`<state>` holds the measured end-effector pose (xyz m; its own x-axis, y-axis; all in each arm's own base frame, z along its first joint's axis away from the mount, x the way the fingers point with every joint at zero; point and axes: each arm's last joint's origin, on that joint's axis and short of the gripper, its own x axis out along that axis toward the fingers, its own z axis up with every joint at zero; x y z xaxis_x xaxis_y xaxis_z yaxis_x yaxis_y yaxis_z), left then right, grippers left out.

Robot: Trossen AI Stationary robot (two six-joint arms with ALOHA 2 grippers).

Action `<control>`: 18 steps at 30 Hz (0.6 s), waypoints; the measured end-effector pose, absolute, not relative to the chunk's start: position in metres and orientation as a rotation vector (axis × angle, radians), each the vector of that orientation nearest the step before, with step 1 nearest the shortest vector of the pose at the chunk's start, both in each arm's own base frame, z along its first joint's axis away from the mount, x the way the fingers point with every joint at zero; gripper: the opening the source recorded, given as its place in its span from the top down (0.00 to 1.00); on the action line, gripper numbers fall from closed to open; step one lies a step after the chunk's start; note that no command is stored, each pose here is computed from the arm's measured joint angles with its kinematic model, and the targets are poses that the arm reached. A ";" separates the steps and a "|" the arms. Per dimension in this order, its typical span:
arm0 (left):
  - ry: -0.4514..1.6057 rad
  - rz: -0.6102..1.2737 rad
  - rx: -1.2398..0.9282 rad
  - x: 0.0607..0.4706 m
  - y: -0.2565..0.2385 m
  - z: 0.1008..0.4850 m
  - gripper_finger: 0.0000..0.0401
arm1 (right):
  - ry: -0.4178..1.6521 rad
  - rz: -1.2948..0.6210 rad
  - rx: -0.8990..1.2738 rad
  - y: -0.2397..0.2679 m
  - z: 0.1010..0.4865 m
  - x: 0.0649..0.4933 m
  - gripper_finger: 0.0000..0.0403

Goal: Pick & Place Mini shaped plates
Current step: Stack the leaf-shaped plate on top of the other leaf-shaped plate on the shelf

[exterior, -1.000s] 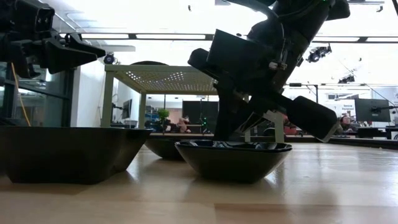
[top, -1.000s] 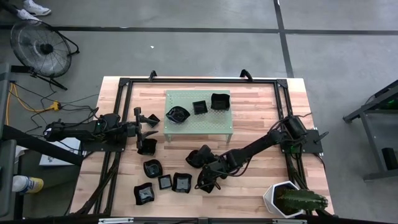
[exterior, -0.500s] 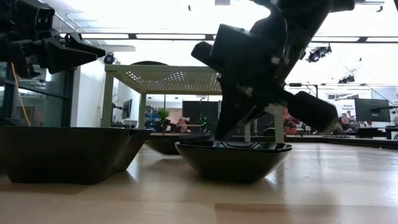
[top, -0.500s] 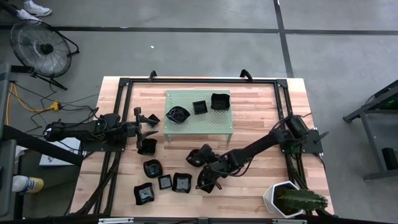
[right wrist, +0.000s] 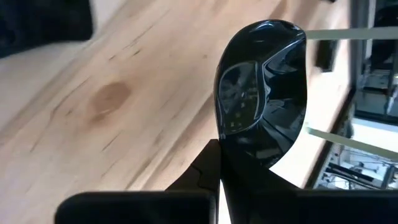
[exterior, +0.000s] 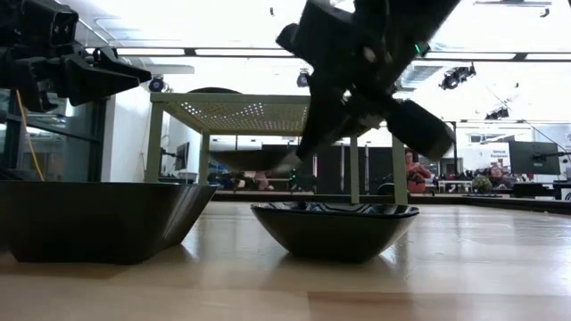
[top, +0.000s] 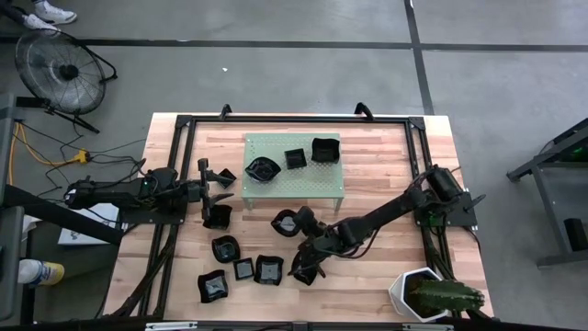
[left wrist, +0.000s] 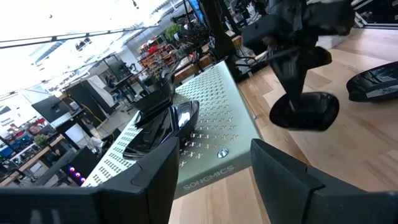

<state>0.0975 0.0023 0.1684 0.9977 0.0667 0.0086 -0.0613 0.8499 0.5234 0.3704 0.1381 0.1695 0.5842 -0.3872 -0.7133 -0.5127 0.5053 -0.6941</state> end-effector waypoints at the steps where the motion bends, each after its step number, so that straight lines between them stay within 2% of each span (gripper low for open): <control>1: 0.010 0.068 0.551 0.098 0.002 0.168 0.52 | 0.984 0.088 -1.082 0.139 0.173 0.373 1.00; 10: 0.010 0.068 0.551 0.098 0.002 0.168 0.52 | 0.917 0.110 -1.042 0.148 0.209 0.387 1.00; 18: 0.010 0.068 0.551 0.098 0.002 0.168 0.52 | 0.837 0.121 -1.133 0.154 0.237 0.397 1.00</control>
<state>0.0975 0.0024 0.1684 0.9977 0.0669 0.0085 -0.0614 0.8498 0.5234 0.3969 0.1542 0.2371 0.6983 -0.3154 -0.6425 -0.4850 0.4516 -0.7489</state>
